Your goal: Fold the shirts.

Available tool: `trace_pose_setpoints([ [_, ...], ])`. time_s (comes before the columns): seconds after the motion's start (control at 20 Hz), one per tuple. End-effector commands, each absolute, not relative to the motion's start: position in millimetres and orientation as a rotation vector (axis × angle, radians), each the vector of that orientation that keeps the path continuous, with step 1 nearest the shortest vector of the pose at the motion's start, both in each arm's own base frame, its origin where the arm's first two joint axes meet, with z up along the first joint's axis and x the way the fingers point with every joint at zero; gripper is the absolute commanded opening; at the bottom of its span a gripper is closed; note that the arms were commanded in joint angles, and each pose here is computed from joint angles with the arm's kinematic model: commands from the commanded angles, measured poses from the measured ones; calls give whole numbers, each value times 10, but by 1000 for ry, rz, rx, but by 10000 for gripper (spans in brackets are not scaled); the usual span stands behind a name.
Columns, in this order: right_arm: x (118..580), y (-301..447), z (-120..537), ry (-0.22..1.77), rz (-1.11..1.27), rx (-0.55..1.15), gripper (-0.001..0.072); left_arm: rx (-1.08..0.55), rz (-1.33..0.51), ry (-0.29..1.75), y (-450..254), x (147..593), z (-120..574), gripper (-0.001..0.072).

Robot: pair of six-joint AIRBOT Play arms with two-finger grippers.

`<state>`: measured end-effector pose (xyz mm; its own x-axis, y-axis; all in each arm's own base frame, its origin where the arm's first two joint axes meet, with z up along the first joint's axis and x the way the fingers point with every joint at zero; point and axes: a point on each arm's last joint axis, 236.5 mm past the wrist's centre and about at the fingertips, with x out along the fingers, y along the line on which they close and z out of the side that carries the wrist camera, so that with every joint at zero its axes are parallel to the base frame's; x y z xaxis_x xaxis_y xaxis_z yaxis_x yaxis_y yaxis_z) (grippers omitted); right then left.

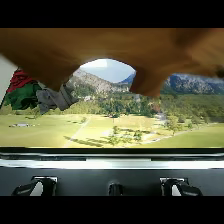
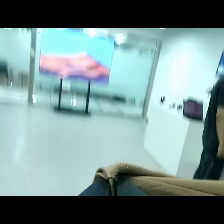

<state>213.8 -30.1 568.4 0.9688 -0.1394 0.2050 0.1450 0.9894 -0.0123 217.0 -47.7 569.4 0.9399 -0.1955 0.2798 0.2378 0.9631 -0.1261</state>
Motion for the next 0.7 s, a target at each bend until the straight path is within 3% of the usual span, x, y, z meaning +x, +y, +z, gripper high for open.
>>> trace_pose_setpoints([
  [0.0,1422,-305,5963,-342,-196,-16,34,-164,-186,-387,-516,1572,5952,28],
  [0.15,1499,-343,5799,-268,-207,-5,34,-150,-154,-279,-451,1743,5715,28],
  [0.3,1932,-482,5265,-22,-234,13,34,-134,-107,-41,-285,2211,5179,28],
  [0.5,3032,-651,3886,545,-220,58,34,-139,-147,470,-74,3322,3741,28],
  [0.65,3761,-605,2497,1015,-142,129,34,-210,-196,841,-58,4005,2229,28],
])
